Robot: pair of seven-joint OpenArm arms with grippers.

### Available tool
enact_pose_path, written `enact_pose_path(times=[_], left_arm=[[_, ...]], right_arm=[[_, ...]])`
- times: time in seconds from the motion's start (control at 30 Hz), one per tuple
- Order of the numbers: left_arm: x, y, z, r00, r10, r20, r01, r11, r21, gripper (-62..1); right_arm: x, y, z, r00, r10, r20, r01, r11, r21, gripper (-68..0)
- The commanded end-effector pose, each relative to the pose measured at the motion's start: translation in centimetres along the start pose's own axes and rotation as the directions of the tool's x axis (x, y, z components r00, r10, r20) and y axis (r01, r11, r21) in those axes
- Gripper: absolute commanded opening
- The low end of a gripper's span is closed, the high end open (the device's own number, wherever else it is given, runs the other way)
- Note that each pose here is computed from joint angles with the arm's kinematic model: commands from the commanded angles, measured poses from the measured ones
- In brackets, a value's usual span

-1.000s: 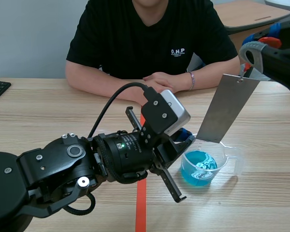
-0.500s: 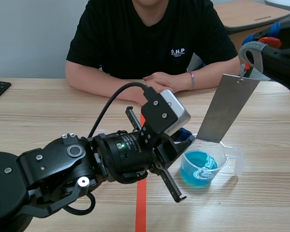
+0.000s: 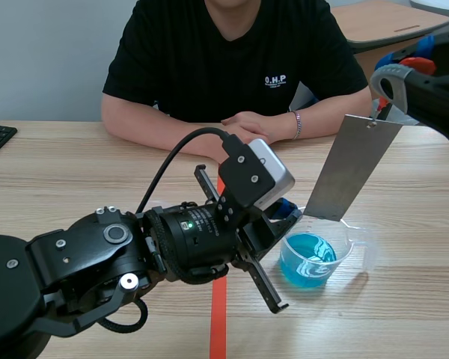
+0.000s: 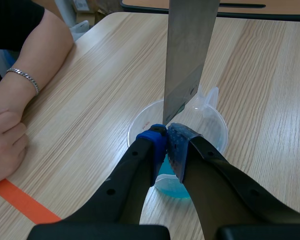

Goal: Do the redox reaction experiment.
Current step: 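Raise the plate and point at it, then lower the plate into the blue solution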

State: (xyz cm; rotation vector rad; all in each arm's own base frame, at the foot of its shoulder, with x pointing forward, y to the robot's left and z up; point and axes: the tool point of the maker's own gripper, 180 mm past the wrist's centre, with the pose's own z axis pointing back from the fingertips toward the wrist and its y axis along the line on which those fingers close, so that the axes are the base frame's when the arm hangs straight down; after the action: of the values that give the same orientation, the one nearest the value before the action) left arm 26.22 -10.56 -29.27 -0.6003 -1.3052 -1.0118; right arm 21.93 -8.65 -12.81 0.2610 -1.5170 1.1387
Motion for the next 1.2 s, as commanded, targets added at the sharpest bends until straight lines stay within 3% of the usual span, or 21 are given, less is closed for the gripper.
enact_pose_path(times=[0.0, 0.33, 0.67, 0.9, 1.07, 1.17], left_arm=[[1.3, 0.3, 0.0, 0.999, -0.011, 0.04, 0.011, 1.0, 0.003, -56.3], [-1.2, 1.3, 2.2, 0.999, -0.036, -0.012, 0.036, 0.999, 0.013, -56.3], [-4.0, 4.0, 9.9, 0.992, -0.043, -0.121, 0.056, 0.993, 0.106, -56.3], [-5.5, 6.8, 16.3, 0.972, -0.034, -0.233, 0.098, 0.959, 0.267, -56.3], [-8.1, 8.0, 21.3, 0.939, 0.026, -0.342, 0.12, 0.91, 0.397, -56.2], [-9.4, 7.5, 23.8, 0.922, 0.065, -0.382, 0.114, 0.897, 0.427, -56.2]], right_arm=[[0.9, -0.1, 0.0, 0.999, 0.015, 0.028, -0.015, 1.0, 0.005, -66.0], [0.8, -0.1, 0.0, 1.0, 0.014, 0.026, -0.014, 1.0, 0.005, -66.0], [-0.2, -0.4, 0.2, 1.0, -0.008, 0.01, 0.008, 1.0, -0.003, -66.0], [-1.6, 0.0, -0.5, 0.999, -0.037, -0.005, 0.037, 0.999, 0.012, -66.0], [-2.9, 0.1, -0.9, 0.998, -0.055, -0.021, 0.055, 0.998, 0.018, -66.0], [-3.7, 0.2, -1.2, 0.997, -0.065, -0.031, 0.066, 0.998, 0.024, -66.0]])
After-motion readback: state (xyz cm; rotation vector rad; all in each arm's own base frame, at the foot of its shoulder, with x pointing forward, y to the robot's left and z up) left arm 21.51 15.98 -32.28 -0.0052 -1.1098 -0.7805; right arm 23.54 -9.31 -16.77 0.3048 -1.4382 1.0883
